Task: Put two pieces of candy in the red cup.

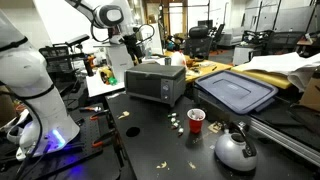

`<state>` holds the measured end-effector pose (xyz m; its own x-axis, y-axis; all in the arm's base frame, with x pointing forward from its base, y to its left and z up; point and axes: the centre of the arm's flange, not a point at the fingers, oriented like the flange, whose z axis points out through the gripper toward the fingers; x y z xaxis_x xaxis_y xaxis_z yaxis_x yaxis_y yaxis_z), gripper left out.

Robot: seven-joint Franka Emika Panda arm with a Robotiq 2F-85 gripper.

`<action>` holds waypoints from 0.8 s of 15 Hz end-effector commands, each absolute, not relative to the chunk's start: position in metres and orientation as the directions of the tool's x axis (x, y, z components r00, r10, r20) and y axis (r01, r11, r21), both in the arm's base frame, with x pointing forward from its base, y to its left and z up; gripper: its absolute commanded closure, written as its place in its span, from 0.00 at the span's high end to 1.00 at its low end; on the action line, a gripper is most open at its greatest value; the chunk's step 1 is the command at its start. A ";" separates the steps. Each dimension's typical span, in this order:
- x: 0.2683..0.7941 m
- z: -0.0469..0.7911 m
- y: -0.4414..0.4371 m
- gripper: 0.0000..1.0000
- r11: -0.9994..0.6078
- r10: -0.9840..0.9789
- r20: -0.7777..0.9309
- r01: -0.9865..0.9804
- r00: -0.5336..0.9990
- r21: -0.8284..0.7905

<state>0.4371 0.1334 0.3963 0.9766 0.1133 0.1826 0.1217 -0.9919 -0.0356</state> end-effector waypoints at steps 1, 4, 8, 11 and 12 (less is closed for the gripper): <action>0.437 0.396 0.133 1.00 -0.992 0.113 0.183 0.122 0.977 -0.036; 0.437 0.396 0.133 1.00 -0.992 0.113 0.183 0.122 0.977 -0.036; 0.437 0.396 0.133 1.00 -0.992 0.113 0.183 0.122 0.977 -0.036; 0.439 0.396 0.128 1.00 -0.994 0.099 0.184 0.107 0.978 -0.035; 0.441 0.397 0.123 1.00 -0.995 0.087 0.188 0.094 0.978 -0.031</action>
